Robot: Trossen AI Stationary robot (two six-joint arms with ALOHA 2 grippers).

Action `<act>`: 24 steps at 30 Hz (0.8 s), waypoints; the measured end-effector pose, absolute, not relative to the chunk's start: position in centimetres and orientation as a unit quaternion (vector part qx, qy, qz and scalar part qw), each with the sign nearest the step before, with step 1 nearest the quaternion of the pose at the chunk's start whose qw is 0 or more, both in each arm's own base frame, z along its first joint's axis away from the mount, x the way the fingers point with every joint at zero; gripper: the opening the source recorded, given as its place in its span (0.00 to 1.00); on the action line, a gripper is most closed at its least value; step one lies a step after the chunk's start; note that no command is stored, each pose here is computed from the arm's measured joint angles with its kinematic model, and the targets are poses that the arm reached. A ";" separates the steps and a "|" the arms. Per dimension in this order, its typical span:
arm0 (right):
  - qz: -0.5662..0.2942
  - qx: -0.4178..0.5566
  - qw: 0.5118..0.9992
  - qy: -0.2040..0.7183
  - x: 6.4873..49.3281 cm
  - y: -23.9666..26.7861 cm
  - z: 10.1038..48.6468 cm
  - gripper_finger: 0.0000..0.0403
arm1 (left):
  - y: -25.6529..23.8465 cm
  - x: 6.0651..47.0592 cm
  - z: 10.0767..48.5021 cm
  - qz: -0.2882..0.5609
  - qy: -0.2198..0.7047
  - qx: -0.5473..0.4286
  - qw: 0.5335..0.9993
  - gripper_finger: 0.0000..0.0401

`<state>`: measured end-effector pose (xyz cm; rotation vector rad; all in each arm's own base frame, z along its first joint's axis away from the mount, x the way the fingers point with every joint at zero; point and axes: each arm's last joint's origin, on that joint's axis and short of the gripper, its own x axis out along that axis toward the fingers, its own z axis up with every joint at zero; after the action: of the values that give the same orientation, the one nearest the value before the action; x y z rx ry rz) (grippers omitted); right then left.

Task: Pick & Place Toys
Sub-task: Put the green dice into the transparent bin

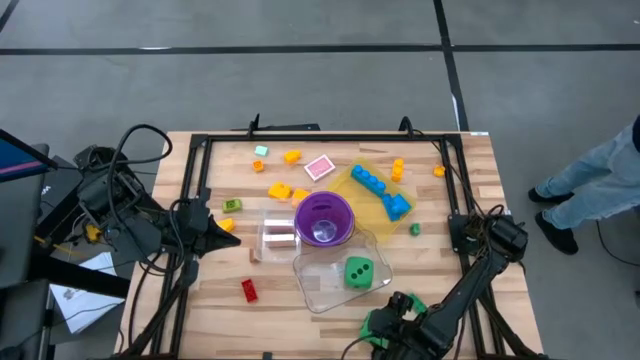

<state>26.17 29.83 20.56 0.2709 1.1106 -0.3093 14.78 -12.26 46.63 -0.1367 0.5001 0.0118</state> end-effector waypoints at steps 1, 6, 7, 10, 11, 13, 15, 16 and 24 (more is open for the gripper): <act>-0.146 0.128 0.830 0.523 26.2 29.8 20.6 0.99 | -12.3 14.8 46.6 0.006 0.247 -0.068 0.967 0.00; -0.146 0.132 0.828 0.525 26.2 29.8 20.6 0.99 | -12.3 14.8 46.6 0.006 0.247 -0.067 0.967 0.00; -0.147 0.134 0.827 0.526 26.2 29.9 20.6 0.99 | -12.3 14.8 46.6 0.006 0.247 -0.067 0.967 0.00; -0.145 0.144 0.814 0.543 26.2 30.1 20.0 0.99 | -12.3 14.8 46.6 0.004 0.247 -0.060 0.967 0.00; -0.146 0.144 0.810 0.550 26.1 30.1 19.8 0.99 | -12.3 14.8 46.6 0.004 0.247 -0.060 0.967 0.00; -0.144 0.149 0.805 0.557 26.3 30.3 19.4 0.99 | -12.3 14.8 46.6 0.004 0.247 -0.059 0.967 0.00; -0.143 0.146 0.798 0.566 26.2 30.4 19.0 0.99 | -12.3 14.8 46.6 0.004 0.247 -0.059 0.967 0.00; -0.141 0.144 0.798 0.568 26.3 30.5 18.7 0.99 | -12.3 14.8 46.6 0.004 0.247 -0.059 0.967 0.00; -0.121 0.125 0.804 0.568 26.9 30.3 18.5 0.99 | -12.3 14.8 46.6 0.003 0.248 -0.060 0.967 0.00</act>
<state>26.92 30.32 18.49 0.2678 1.2169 -0.2591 14.77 -12.26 46.64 -0.1205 0.5008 0.0053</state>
